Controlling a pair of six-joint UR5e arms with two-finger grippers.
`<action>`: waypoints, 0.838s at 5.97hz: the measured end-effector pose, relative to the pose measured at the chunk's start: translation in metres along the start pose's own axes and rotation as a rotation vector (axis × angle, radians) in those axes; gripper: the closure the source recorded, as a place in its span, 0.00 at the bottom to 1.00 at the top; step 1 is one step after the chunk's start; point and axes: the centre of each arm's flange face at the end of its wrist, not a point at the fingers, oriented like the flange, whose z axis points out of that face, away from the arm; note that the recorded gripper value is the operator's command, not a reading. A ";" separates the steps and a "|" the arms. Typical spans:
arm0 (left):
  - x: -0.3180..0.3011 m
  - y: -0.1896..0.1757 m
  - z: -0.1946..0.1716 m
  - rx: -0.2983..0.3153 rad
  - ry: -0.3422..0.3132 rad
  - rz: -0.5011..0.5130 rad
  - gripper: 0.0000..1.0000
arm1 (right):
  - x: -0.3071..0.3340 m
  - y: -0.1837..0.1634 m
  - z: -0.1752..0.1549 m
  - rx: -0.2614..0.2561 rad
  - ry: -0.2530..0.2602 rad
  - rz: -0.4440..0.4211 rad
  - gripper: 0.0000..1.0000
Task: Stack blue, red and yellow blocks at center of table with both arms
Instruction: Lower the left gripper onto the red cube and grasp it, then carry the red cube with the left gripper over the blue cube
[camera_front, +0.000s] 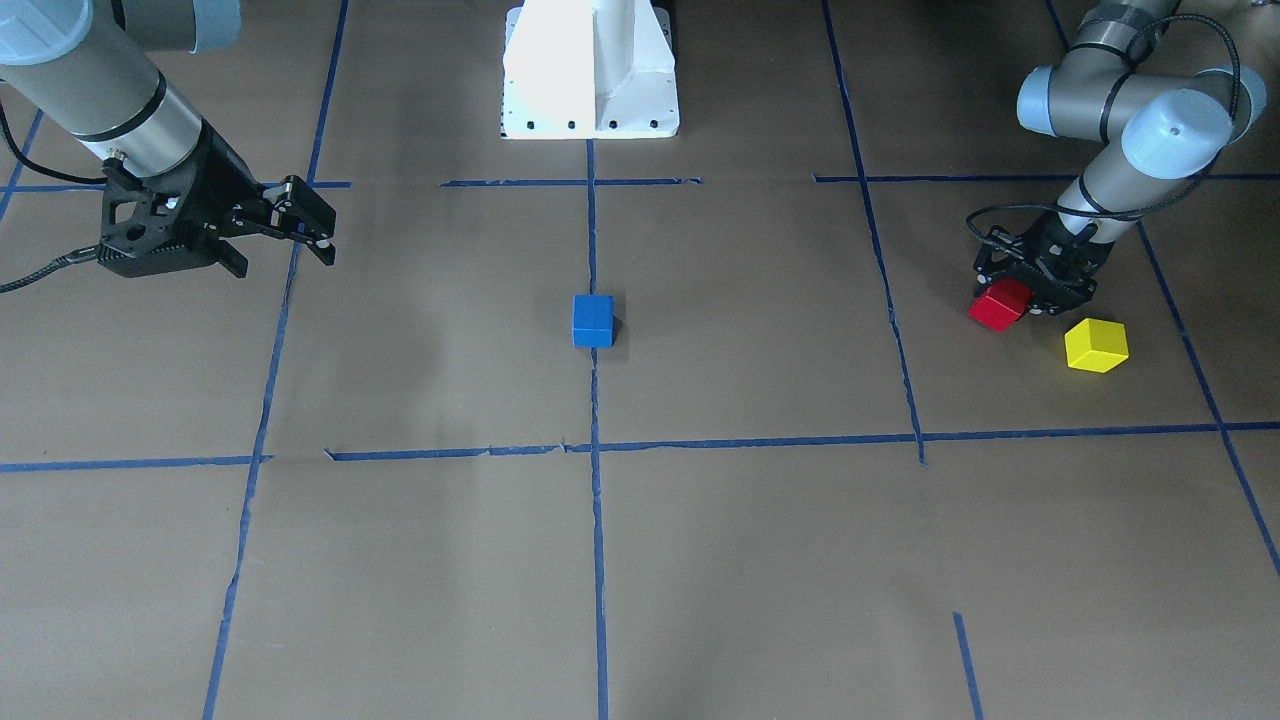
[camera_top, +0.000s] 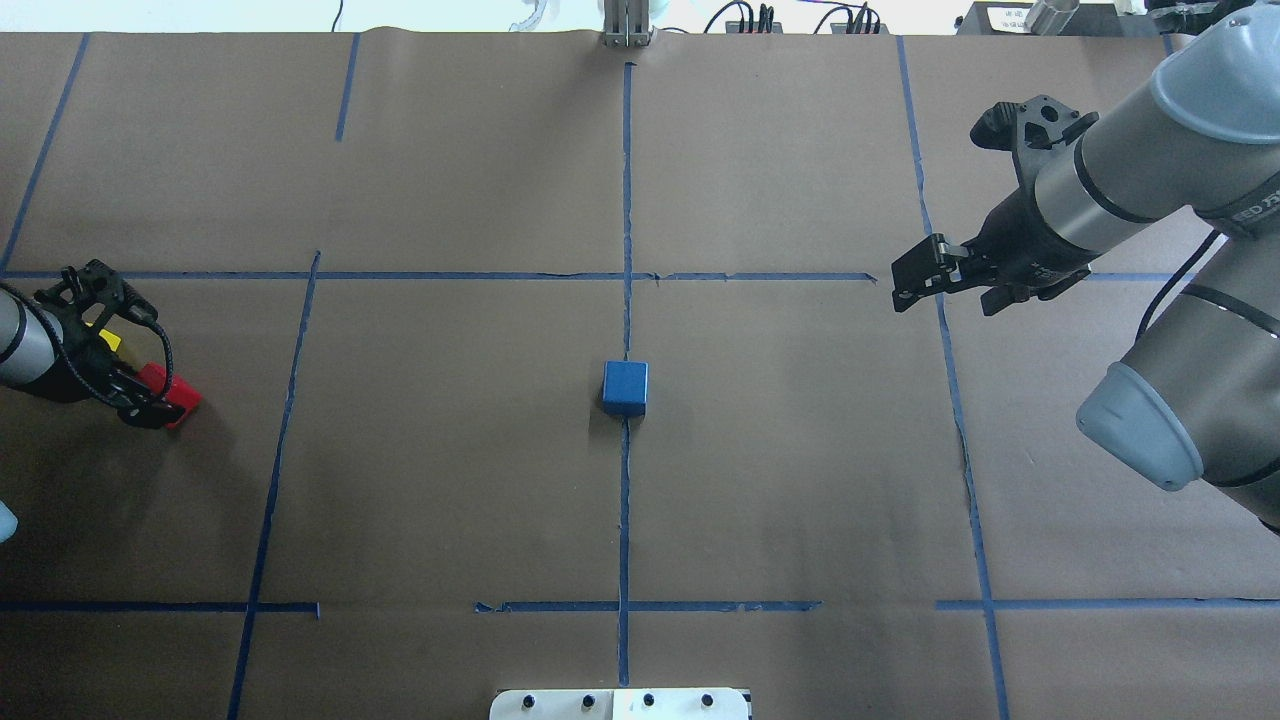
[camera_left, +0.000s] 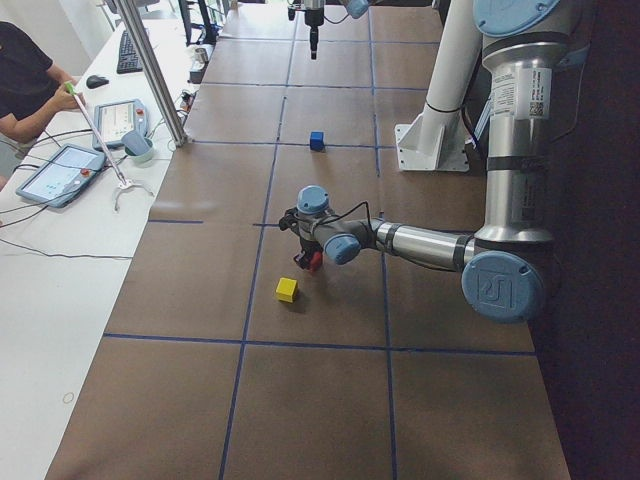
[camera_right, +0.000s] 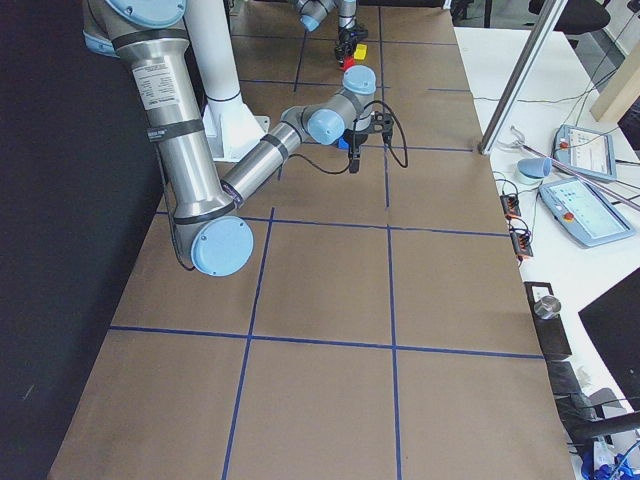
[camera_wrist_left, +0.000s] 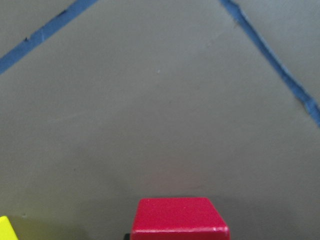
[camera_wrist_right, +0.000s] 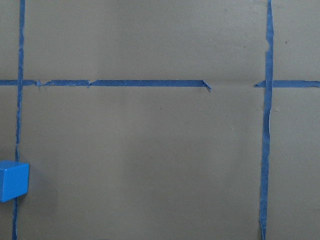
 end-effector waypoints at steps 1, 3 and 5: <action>0.024 -0.024 -0.024 0.038 0.015 -0.076 1.00 | 0.001 0.000 0.000 0.001 0.000 0.001 0.00; 0.111 -0.106 -0.066 0.090 0.068 -0.228 0.98 | 0.009 -0.005 -0.006 0.011 0.003 0.015 0.00; 0.264 -0.190 -0.064 0.004 0.068 -0.343 0.94 | 0.021 -0.010 -0.013 0.023 0.009 0.034 0.00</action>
